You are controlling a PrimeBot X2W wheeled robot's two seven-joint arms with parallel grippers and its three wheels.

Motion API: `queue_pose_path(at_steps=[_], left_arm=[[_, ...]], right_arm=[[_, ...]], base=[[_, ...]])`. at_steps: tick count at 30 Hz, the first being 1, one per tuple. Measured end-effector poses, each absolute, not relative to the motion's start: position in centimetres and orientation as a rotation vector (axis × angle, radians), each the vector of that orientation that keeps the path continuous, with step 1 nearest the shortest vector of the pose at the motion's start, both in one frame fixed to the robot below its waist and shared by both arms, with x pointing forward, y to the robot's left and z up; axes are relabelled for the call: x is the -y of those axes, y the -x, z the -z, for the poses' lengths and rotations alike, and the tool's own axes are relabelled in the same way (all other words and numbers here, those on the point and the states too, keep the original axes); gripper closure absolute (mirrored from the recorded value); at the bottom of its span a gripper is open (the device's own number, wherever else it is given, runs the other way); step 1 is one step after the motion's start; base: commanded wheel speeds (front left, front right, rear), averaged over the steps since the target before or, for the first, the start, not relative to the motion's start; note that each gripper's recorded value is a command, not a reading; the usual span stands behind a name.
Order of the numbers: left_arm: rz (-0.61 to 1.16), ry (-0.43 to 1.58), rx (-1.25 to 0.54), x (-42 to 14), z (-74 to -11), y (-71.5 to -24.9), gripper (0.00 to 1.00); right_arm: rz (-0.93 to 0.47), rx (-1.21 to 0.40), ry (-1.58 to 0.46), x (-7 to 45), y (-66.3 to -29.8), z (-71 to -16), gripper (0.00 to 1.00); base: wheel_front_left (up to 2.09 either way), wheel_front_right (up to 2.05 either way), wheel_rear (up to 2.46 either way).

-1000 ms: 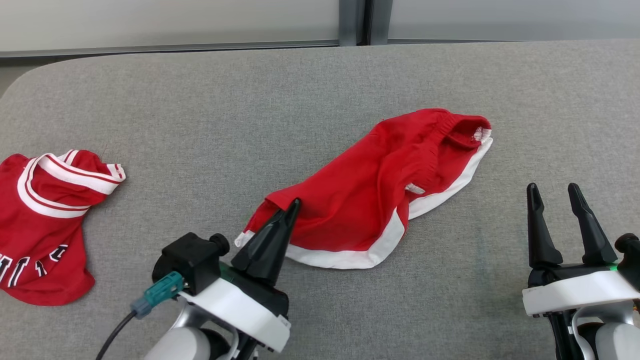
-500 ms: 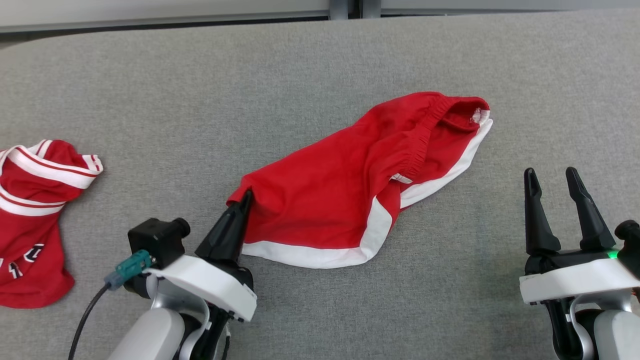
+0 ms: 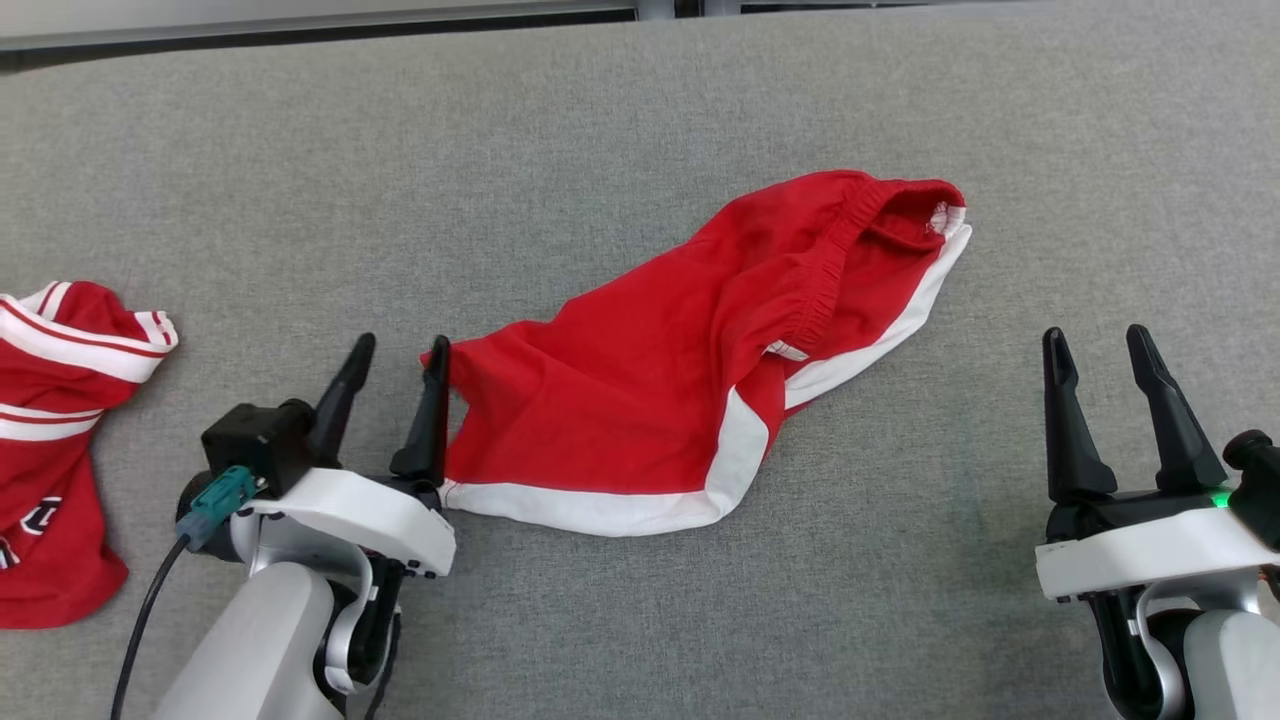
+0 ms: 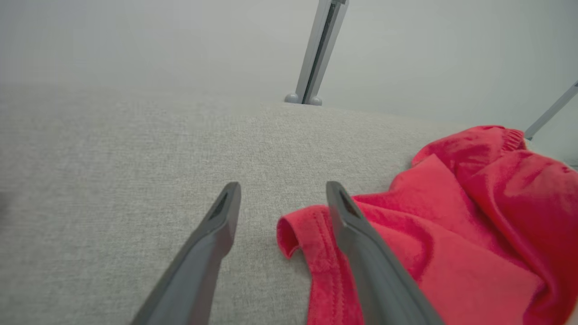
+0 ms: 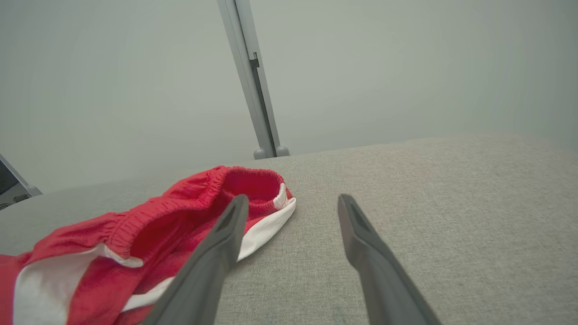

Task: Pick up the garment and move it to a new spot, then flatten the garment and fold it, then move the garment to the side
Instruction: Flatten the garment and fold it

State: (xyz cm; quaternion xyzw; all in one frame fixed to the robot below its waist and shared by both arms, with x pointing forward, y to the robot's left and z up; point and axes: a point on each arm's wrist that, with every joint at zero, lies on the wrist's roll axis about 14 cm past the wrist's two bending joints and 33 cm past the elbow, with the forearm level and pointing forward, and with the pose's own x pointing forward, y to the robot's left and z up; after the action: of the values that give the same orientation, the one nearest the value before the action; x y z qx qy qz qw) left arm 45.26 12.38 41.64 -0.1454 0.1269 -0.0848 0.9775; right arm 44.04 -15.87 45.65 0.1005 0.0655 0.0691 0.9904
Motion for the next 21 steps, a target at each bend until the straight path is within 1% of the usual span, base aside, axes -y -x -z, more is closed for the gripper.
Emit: queue_pose_path(at_steps=[7, 11, 21], left_arm=[[0.096, 0.229, -0.076, -15.1, -46.3, -46.0, 0.0], [0.073, 0.194, -0.002, -16.3, -48.7, -45.2, 0.0], [0.056, 0.136, 0.01, -17.4, -49.3, -41.8, 0.0]], right_arm=[[-0.171, -0.098, -0.172, 15.4, -43.7, -47.3, 0.0], [-0.194, -0.096, -0.156, 14.9, -42.9, -47.9, 0.0], [-0.209, -0.08, -0.138, 14.6, -41.1, -49.3, 0.0]], base=[[0.0, 0.0, 0.0], [0.0, 0.0, 0.0], [0.0, 0.0, 0.0]])
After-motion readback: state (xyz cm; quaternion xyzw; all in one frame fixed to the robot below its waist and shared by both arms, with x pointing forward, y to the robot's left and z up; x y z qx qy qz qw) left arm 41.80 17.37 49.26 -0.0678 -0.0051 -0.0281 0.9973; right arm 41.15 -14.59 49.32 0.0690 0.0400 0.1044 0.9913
